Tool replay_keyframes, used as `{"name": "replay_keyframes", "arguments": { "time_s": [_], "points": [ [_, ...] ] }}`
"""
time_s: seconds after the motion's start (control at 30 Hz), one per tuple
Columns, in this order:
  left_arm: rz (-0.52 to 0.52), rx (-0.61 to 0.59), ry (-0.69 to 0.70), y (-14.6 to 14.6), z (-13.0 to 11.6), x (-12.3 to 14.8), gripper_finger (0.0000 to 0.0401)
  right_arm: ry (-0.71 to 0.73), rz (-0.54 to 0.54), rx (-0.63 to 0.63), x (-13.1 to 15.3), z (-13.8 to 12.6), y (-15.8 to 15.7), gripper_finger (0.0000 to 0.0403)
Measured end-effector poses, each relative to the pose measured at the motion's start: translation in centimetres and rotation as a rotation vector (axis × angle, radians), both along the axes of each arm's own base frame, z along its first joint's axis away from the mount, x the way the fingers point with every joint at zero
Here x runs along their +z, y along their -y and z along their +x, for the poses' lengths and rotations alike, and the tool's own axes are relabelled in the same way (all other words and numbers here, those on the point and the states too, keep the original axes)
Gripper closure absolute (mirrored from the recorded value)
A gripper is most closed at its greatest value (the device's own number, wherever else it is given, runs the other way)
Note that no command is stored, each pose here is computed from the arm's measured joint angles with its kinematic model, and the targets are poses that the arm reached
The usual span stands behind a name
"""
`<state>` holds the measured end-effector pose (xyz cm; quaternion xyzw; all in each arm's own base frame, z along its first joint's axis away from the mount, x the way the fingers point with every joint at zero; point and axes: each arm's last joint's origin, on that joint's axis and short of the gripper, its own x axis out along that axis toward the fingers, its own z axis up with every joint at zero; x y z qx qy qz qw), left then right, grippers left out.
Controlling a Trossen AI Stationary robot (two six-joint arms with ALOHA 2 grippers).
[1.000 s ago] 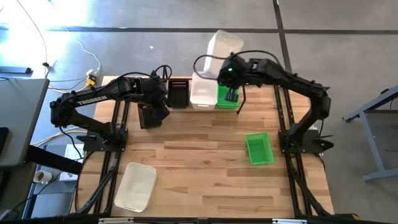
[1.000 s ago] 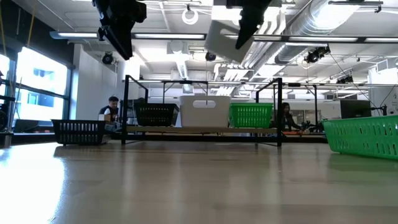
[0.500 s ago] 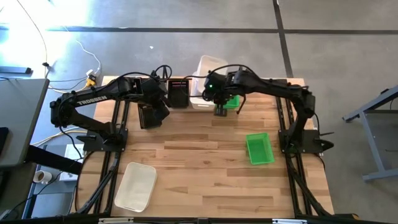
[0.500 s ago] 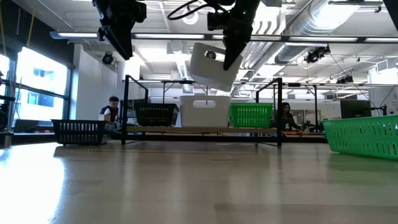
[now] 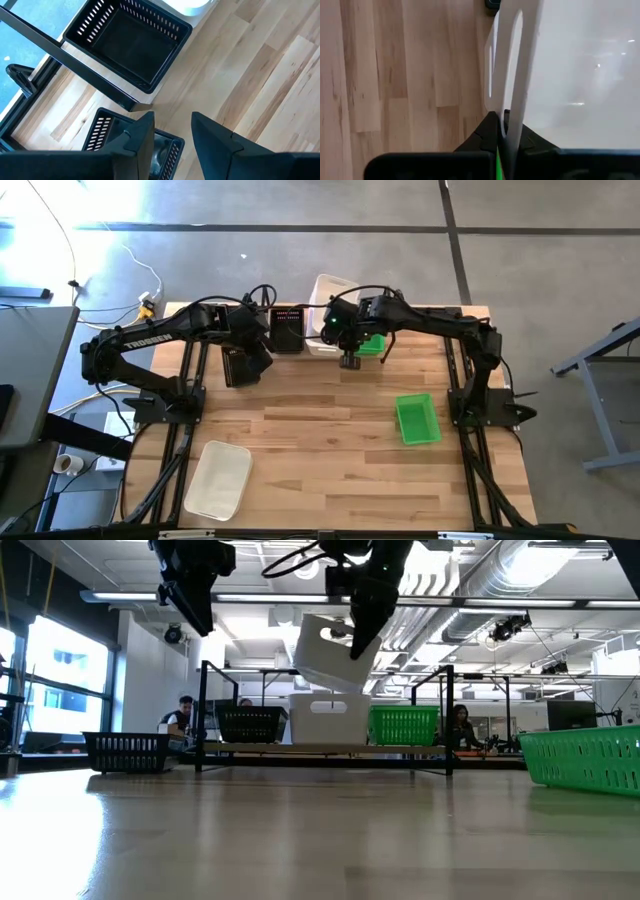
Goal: Stack baskets on shelf by color
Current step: Stack the top white bin on top of the other white bin on the shelf
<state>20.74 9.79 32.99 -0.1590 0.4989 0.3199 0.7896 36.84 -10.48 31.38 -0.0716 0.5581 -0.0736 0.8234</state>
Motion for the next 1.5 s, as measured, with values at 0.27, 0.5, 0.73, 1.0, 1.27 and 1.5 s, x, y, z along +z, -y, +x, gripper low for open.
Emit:
{"name": "replay_keyframes", "arguments": {
  "time_s": [0.27,0.5,0.73,1.0,1.27,1.5],
  "points": [
    [0.000,0.000,0.000,0.0,0.0,0.0,0.0282,0.056,-0.026,0.010,1.7,0.1,0.3,0.0403],
    [-0.001,0.004,0.002,0.0,0.0,0.0,0.0282,0.001,-0.008,-0.015,1.2,-0.2,1.3,0.0403],
    [-0.002,0.007,0.003,0.0,0.0,0.0,0.0282,-0.062,0.011,-0.004,-0.6,0.6,1.1,0.0403],
    [-0.003,0.009,0.004,0.0,0.0,0.0,0.0282,-0.059,0.019,0.006,-0.6,0.6,1.4,0.0403],
    [-0.003,0.009,0.004,0.0,0.0,0.0,0.0282,-0.094,0.021,0.024,-1.7,1.1,1.6,0.0403],
    [-0.003,0.007,0.003,0.0,0.0,0.0,0.0282,-0.101,0.023,0.025,-2.2,1.3,2.1,0.0403]
  ]
}}
